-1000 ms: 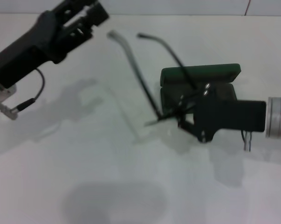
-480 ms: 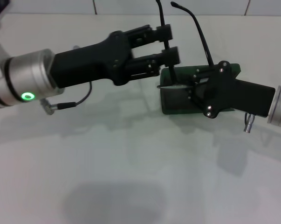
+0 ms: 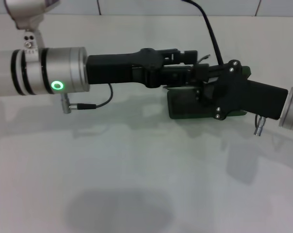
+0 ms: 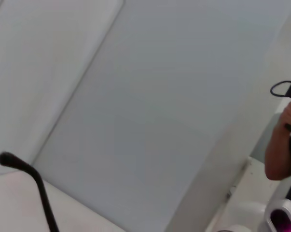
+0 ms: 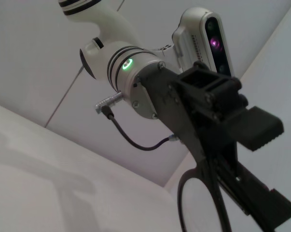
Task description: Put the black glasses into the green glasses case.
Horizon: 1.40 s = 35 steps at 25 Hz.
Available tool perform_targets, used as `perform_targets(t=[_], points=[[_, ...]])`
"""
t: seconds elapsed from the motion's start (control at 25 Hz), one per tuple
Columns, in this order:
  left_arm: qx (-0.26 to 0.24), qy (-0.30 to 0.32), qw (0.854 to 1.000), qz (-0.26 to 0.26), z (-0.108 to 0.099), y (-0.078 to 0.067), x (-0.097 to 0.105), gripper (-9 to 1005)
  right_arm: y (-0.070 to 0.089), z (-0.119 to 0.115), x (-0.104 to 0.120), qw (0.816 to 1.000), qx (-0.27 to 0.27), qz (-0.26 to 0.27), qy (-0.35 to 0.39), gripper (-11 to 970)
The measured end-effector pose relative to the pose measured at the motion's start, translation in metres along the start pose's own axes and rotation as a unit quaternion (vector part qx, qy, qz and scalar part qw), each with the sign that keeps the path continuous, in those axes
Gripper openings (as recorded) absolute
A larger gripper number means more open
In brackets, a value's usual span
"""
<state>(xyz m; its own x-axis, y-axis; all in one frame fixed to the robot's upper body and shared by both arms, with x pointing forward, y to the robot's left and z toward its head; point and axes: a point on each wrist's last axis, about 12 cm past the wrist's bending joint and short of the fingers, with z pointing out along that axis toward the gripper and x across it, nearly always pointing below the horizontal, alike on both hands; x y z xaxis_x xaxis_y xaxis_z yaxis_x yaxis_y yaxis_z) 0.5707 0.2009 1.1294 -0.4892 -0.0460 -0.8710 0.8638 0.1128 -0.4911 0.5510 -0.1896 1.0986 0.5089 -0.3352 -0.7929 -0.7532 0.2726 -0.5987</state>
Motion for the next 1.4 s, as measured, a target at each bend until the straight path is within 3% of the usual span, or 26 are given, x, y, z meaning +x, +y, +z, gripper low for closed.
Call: perform_targets(t=[0.52, 0.76, 0.92, 1.08, 1.2, 1.4], points=[[-0.002, 0.024, 1.000, -0.016, 0.009, 0.003, -0.004, 759, 0.001, 0.000, 0.001, 1.000, -0.001, -0.004, 0.001, 177], [-0.019, 0.001, 1.000, -0.023, -0.003, 0.006, -0.010, 759, 0.008, -0.007, 0.000, 1.000, -0.011, -0.010, -0.014, 182], [-0.080, -0.031, 0.996, -0.018, -0.023, 0.017, -0.011, 759, 0.017, -0.015, -0.004, 0.998, -0.031, -0.012, -0.048, 185], [-0.152, -0.015, 0.988, -0.016, -0.030, 0.032, -0.005, 759, 0.025, -0.021, -0.013, 0.994, -0.051, -0.013, -0.095, 188], [-0.168, 0.003, 0.986, -0.006, -0.017, 0.036, 0.002, 759, 0.031, -0.021, -0.023, 0.988, -0.075, -0.008, -0.138, 191], [-0.141, 0.012, 0.989, 0.038, 0.012, 0.031, 0.004, 759, 0.035, -0.002, -0.029, 0.977, -0.134, 0.031, -0.164, 195]])
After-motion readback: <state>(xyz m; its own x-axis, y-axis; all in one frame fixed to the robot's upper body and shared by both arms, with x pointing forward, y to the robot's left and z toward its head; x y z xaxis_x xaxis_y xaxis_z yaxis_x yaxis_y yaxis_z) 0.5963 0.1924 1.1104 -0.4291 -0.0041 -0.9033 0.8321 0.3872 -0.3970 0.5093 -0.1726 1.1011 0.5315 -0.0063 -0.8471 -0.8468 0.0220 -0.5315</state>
